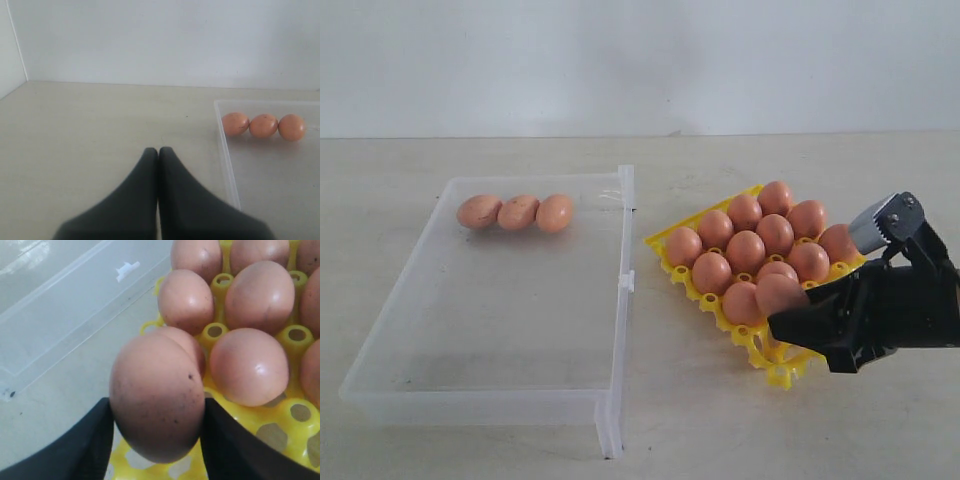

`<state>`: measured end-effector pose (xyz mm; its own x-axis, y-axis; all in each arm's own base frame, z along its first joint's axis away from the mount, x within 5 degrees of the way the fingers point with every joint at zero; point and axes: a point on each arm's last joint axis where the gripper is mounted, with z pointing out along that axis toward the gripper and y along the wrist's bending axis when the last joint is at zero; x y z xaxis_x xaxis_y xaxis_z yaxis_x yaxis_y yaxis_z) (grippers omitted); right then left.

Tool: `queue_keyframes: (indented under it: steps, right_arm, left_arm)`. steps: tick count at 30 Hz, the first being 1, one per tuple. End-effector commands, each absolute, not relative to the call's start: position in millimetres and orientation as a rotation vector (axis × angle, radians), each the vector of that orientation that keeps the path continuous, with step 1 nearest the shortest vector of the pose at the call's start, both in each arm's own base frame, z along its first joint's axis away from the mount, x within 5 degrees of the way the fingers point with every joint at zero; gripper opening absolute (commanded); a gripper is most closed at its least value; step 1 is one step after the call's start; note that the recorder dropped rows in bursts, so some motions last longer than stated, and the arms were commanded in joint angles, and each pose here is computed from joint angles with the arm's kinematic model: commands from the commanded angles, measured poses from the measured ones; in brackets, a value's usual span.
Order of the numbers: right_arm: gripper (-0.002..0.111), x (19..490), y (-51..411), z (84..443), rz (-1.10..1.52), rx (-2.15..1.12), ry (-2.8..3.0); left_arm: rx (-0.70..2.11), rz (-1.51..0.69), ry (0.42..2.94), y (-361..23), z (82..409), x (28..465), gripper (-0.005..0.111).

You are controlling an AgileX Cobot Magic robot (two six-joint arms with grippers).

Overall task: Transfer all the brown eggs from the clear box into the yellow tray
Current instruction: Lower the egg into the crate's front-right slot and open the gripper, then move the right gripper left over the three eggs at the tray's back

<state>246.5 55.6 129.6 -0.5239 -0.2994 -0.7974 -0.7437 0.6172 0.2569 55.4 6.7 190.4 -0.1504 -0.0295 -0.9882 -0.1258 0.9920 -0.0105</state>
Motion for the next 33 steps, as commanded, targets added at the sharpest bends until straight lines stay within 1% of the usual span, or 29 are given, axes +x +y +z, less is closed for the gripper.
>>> queue_keyframes:
  steps: [1, 3, 6, 8, 19, 25, 26, 28, 30, 32, 33]
  right_arm:
    - [0.048, 247, 55, 133, 0.783, -0.814, 2.082]
    - [0.052, 246, 55, 132, 0.791, -0.818, 2.091]
    - [0.062, 246, 55, 132, 0.79, -0.817, 2.094]
    - [0.066, 246, 55, 132, 0.79, -0.817, 2.094]
    - [0.066, 248, 54, 133, 0.781, -0.764, 2.1]
    - [0.066, 247, 61, 147, 0.905, -0.737, 1.989]
    - [0.063, 246, 62, 152, 0.923, -0.736, 1.958]
    - [0.052, 245, 64, 162, 0.957, -0.733, 1.89]
    - [0.037, 243, 67, 175, 0.998, -0.72, 1.808]
    - [0.018, 242, 75, 191, 1.044, -0.711, 1.706]
    - [0.01, 242, 80, 197, 1.052, -0.725, 1.67]
  left_arm:
    - [-0.116, 0.078, 1.713, 6, 192, 55, -0.004]
    - [-0.116, 0.078, 1.713, 6, 192, 55, -0.004]
    - [-0.116, 0.078, 1.713, 6, 192, 55, -0.004]
    - [-0.116, 0.078, 1.713, 6, 192, 55, -0.004]
    - [-0.116, 0.078, 1.713, 6, 192, 55, -0.004]
    - [-0.116, 0.078, 1.713, 6, 192, 55, -0.004]
    - [-0.116, 0.078, 1.713, 6, 192, 55, -0.004]
    - [-0.116, 0.078, 1.713, 6, 192, 55, -0.004]
    - [-0.116, 0.078, 1.713, 6, 192, 55, -0.004]
    - [-0.116, 0.078, 1.713, 6, 192, 55, -0.004]
    - [-0.116, 0.078, 1.713, 6, 192, 55, -0.004]
